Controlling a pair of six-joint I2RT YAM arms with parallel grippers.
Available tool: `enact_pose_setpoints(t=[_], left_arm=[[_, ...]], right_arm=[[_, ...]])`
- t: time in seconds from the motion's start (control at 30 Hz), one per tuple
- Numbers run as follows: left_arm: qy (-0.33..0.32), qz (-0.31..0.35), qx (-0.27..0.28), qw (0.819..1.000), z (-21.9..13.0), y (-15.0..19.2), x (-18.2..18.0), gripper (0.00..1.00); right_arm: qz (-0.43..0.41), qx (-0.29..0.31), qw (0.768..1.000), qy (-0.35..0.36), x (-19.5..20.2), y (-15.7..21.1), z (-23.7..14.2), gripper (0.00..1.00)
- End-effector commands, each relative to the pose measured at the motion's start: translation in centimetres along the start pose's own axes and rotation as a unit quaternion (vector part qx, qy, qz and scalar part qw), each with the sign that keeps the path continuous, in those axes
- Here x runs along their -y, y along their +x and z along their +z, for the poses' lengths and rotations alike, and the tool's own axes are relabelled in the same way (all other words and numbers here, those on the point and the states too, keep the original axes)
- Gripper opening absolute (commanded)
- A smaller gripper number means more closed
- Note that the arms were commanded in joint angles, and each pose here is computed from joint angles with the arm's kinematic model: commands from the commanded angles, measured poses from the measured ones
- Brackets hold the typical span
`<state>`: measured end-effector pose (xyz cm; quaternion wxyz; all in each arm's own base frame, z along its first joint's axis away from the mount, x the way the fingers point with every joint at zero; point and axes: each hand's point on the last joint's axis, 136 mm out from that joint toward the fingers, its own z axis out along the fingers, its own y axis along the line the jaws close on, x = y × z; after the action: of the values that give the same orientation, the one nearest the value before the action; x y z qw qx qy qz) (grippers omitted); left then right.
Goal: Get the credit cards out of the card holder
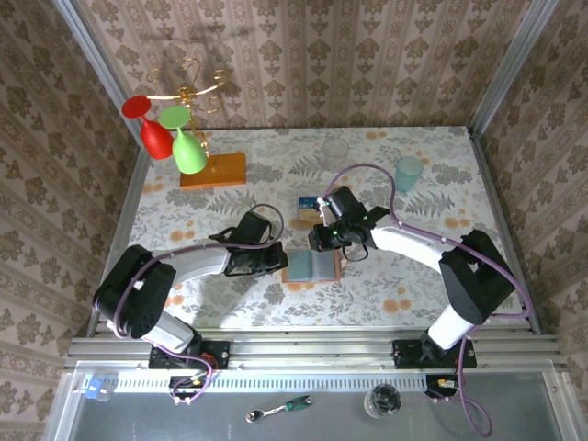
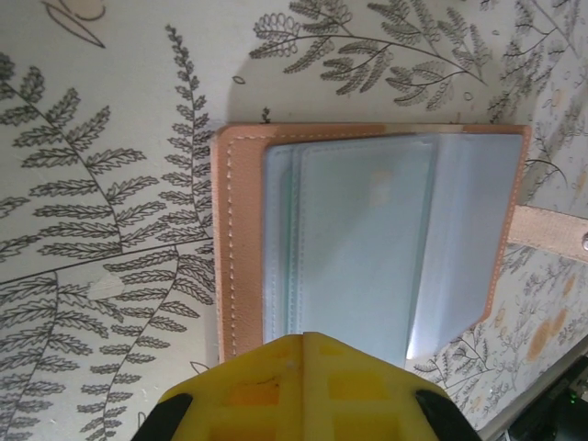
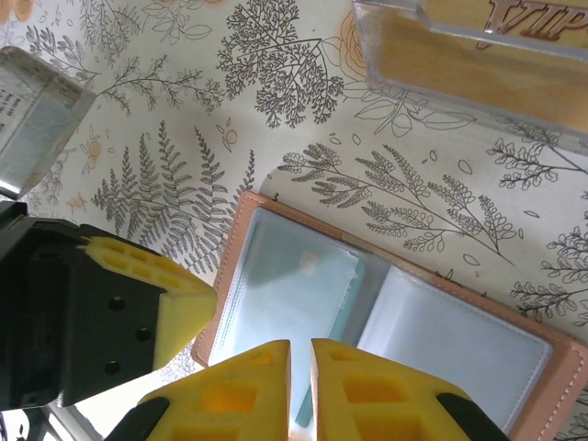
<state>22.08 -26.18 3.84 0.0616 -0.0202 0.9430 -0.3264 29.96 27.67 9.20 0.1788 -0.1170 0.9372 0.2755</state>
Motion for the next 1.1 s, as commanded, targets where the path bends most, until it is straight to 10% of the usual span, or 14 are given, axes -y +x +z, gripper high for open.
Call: enact_pose_setpoints(t=[0.0, 1.07], left_arm=[[-0.014, -0.002, 0.0, 1.0, 0.4, 0.1, -0.7, 0.02], [-0.041, -0.003, -0.007, 0.999, 0.9, 0.6, -2.3, 0.0]], right_arm=[[0.025, 0.007, 0.999, -0.028, -1.2, 0.1, -0.2, 0.16], [0.088, -0.028, 0.993, -0.074, -2.8, 1.4, 1.7, 0.16]])
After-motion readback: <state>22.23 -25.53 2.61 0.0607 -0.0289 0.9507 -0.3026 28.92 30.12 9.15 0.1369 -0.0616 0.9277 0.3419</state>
